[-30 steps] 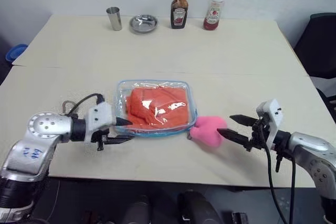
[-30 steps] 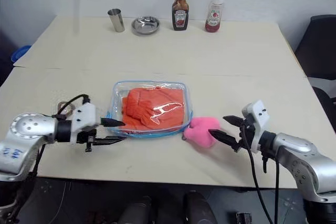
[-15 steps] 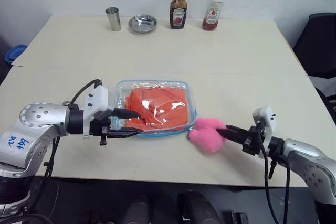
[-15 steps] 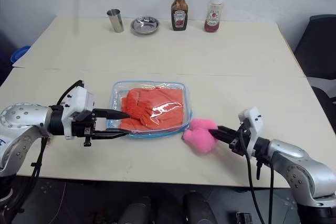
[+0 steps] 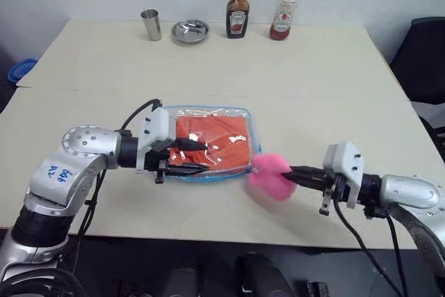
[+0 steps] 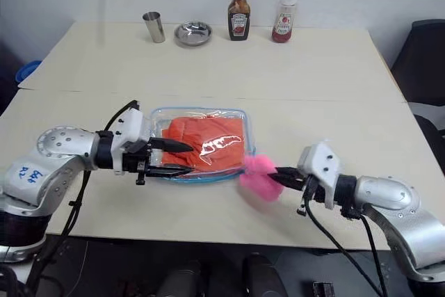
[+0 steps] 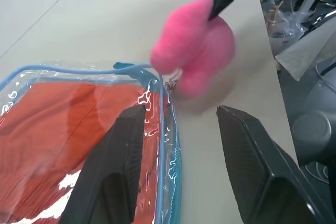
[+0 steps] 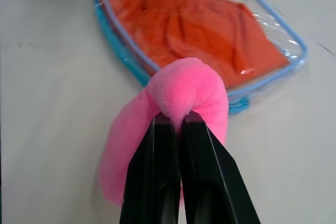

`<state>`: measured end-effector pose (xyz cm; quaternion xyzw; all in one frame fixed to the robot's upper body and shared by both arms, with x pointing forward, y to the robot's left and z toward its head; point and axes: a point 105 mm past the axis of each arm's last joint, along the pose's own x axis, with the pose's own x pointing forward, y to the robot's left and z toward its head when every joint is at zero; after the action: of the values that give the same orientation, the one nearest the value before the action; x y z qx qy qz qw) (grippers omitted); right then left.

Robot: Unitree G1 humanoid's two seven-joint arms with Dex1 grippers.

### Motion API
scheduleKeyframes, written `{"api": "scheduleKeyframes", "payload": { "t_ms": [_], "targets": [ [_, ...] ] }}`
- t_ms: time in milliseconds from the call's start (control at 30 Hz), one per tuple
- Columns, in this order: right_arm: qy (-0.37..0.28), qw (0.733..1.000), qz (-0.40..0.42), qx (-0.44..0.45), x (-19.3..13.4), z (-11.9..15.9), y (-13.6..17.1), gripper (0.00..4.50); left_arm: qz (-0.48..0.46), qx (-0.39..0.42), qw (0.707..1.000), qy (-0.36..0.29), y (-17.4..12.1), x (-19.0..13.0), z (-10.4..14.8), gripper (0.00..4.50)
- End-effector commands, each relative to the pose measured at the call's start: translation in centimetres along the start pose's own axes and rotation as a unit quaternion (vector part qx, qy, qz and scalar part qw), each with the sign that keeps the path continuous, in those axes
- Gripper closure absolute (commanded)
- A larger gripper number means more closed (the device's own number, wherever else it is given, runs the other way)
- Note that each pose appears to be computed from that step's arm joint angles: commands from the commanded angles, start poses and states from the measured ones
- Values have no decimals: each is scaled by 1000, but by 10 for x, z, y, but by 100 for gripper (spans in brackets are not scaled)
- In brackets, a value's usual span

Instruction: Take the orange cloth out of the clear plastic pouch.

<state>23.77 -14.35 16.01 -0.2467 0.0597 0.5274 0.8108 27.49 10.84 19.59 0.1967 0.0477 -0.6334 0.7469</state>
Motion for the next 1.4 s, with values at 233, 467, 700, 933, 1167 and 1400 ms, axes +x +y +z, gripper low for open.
{"api": "scheduleKeyframes", "payload": {
  "t_ms": [233, 467, 700, 933, 1167, 1400],
  "targets": [
    [-14, 980, 57, -191, 11, 24, 16, 448, -95, 31, 995, -12, -9, 41, 7, 221],
    [-18, 965, 91, -245, 24, 18, 28, 448, -150, 47, 988, 4, -19, 79, 0, 221],
    [-20, 962, 96, -255, 28, 16, 33, 448, -173, 52, 983, 29, -31, 88, -17, 221],
    [-11, 968, 94, -232, 24, 12, 34, 310, -169, 49, 984, 28, -30, 83, -22, 401],
    [-21, 972, 67, -224, 3, 31, 14, 103, -170, 70, 982, 50, -36, 80, -33, 450],
    [6, 948, 67, -311, 22, 23, -25, 103, -165, 89, 981, 46, -38, 80, -31, 450]
  ]
}}
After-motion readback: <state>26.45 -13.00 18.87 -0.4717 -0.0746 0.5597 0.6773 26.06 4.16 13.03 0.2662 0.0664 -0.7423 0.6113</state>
